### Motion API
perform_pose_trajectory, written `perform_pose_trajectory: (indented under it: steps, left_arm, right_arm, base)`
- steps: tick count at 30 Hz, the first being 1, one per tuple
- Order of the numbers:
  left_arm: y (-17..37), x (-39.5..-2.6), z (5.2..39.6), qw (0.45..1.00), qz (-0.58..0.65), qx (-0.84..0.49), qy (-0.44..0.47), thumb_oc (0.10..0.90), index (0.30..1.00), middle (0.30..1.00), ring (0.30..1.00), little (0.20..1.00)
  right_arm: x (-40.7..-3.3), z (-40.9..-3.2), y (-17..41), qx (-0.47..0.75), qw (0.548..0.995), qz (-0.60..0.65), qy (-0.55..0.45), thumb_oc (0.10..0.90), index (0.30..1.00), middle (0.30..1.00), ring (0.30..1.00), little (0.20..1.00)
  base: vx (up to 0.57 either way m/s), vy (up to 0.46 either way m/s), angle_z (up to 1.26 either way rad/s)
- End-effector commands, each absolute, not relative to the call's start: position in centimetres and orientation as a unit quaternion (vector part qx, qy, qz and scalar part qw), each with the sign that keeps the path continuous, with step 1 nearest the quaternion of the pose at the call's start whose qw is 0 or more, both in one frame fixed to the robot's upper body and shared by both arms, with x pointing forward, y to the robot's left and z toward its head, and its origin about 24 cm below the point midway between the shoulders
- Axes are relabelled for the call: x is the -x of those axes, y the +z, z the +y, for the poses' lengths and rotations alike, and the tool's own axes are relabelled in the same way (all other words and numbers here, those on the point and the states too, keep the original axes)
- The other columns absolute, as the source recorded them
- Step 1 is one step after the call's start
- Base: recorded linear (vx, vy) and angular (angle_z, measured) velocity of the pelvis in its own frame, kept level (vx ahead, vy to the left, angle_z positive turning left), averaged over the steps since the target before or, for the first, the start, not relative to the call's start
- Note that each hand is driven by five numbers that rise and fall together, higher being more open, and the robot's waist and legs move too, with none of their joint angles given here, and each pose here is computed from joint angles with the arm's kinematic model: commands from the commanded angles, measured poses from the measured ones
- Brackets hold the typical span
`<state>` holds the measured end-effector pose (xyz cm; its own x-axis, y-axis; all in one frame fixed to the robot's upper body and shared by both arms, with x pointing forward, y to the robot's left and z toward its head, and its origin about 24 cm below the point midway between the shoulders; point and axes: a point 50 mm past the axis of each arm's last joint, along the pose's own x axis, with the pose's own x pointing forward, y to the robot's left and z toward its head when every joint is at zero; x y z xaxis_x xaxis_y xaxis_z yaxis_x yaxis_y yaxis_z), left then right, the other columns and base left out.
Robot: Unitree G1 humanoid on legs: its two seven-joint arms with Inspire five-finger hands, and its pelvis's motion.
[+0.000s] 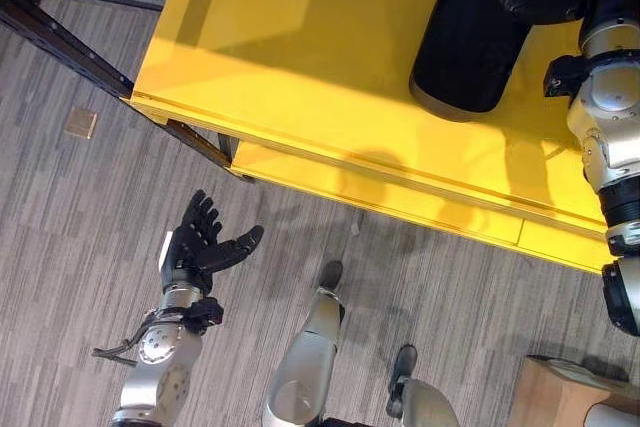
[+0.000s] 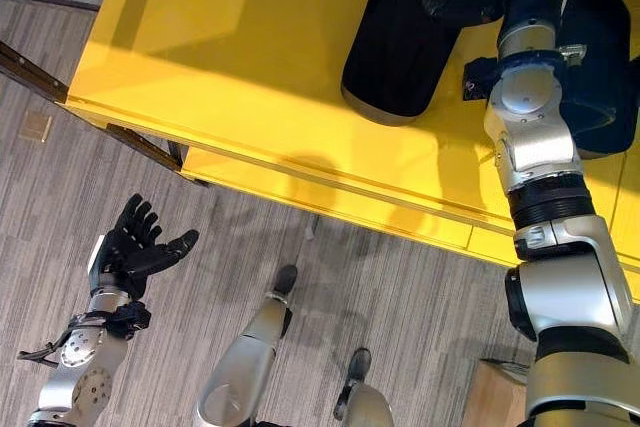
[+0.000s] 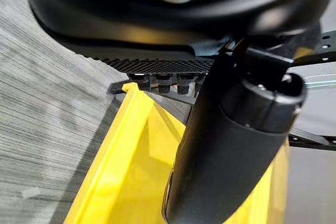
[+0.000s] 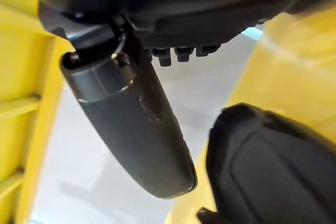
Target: Move parts from the plastic box to the shelf.
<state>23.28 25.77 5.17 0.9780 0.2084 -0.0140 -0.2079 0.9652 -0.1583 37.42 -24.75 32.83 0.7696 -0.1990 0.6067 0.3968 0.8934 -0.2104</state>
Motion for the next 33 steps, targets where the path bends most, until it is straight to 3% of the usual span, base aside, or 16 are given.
perform_pose_trajectory:
  steps: [1, 23, 33]
  left_arm:
    - [7.2, -21.6, 27.8, 0.994, -0.038, 0.024, 0.103, 0.9, 1.0, 1.0, 1.0, 1.0]
    - [5.7, -20.2, 27.2, 0.994, -0.003, 0.041, 0.101, 0.9, 1.0, 1.0, 1.0, 1.0]
    - [4.8, -19.4, 27.0, 0.992, 0.018, 0.055, 0.11, 0.9, 1.0, 1.0, 1.0, 1.0]
  right_arm:
    - [-36.3, -23.5, 33.3, 0.124, 0.916, -0.361, -0.122, 0.9, 1.0, 1.0, 1.0, 1.0]
    - [-34.8, -21.0, 20.4, -0.017, 0.97, -0.24, -0.022, 0.9, 1.0, 1.0, 1.0, 1.0]
    - [-33.0, -19.1, 17.9, 0.002, 0.976, -0.212, 0.056, 0.9, 1.0, 1.0, 1.0, 1.0]
  base:
    - [0.03, 0.035, -0.05]
    - [0.02, 0.042, -0.07]
    - [0.01, 0.011, -0.09]
